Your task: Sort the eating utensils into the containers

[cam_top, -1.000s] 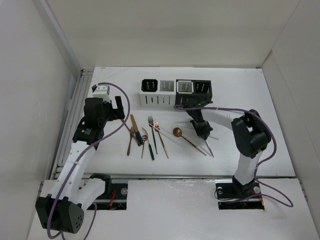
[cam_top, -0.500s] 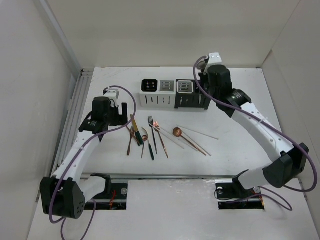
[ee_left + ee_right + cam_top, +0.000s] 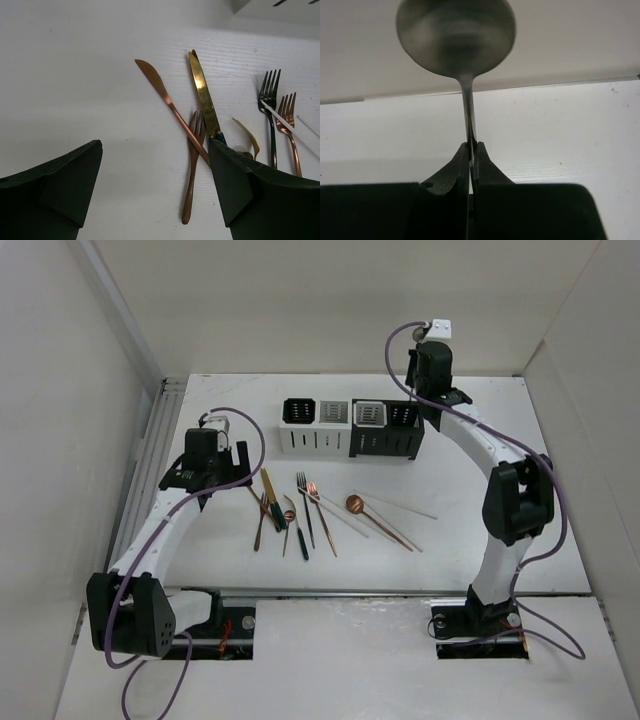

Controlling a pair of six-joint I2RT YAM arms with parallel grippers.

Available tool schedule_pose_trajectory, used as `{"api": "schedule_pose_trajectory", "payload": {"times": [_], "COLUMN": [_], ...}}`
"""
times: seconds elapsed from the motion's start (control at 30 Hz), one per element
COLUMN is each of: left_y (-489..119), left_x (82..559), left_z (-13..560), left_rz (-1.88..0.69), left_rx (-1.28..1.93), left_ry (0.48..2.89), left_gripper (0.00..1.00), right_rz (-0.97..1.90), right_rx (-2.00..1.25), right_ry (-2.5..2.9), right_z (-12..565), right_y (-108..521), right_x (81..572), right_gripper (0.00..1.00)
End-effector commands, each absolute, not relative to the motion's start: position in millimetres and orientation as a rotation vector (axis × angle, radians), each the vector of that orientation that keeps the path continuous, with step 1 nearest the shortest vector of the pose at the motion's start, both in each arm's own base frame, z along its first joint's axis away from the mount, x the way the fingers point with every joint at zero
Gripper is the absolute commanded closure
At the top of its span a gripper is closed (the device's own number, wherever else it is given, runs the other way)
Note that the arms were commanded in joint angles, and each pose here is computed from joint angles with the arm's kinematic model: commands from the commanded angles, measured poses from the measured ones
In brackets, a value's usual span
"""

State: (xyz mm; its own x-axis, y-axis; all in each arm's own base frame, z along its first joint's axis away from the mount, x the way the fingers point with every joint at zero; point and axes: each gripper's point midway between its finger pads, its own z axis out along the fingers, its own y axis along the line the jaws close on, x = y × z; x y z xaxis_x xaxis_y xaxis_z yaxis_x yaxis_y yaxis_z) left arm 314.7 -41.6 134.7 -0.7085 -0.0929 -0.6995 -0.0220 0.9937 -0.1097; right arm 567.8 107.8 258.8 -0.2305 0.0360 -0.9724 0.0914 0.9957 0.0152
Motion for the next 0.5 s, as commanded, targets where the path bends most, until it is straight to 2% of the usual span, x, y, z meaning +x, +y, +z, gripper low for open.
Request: {"api": "schedule_pose_trajectory", "payload": {"times": [0.0,0.17,0.37,0.47], "left_y": [-37,-33,-33,-33], "left_x": [323,321,321,321], "left_z": [145,138,138,141], "left_rz": [-0.112,-0.091,-0.091,-0.093], "left_rx": [-0.134,-0.157,-0.157,-0.157], "left_ry": [2.327,2.344,2.344,2.335], "left_gripper": [0.16,0.16,0.16,0.16], "right_rz": [0.065,0.098,0.087,0.085], "right_rx": [0.185,0.253,0.280,0.246], "right_ry": [1.706,1.779,1.747,1.779], "right_z": [293,256,264,251], "right_y": [118,115,112,122], "right_x": [562,542,536,528], "right_gripper": [1.00,1.00,1.00,1.00]}}
